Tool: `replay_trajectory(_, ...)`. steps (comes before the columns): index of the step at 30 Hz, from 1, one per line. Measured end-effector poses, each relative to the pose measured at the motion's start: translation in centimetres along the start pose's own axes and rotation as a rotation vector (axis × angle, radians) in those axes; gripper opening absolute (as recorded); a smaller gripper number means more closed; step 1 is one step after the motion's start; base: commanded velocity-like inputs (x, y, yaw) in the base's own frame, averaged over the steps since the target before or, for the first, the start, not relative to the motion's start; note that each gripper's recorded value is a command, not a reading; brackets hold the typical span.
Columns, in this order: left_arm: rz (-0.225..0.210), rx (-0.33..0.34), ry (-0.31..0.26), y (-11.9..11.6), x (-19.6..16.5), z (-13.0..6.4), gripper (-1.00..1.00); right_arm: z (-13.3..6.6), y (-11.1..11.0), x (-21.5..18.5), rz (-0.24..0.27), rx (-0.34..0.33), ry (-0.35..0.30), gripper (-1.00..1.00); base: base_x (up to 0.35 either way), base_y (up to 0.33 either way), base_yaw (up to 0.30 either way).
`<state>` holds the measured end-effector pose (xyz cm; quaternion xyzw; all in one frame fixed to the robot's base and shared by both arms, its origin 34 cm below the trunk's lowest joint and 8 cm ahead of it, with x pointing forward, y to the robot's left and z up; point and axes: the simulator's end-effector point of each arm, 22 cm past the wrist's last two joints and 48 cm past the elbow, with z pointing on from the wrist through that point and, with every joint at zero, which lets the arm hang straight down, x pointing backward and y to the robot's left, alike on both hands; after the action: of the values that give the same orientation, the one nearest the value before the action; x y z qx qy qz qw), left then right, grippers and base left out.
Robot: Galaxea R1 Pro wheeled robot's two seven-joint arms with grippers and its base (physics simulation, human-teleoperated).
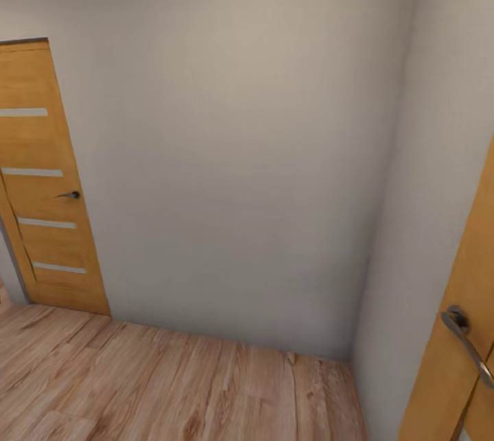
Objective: Move the two storage containers from the living room to the garage. In the garage, place one container on the floor and stack the other container on top of it (either order is fine).
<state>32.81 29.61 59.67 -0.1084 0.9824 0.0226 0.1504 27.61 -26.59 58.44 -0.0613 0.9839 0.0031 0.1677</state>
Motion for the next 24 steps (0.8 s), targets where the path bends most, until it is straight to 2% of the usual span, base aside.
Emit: replay_trajectory(24,0.0,0.0,0.0,0.01,0.0,0.0,1.0,0.0,-0.04,0.0,0.001,0.001,0.0,1.0,0.322,0.0,0.262)
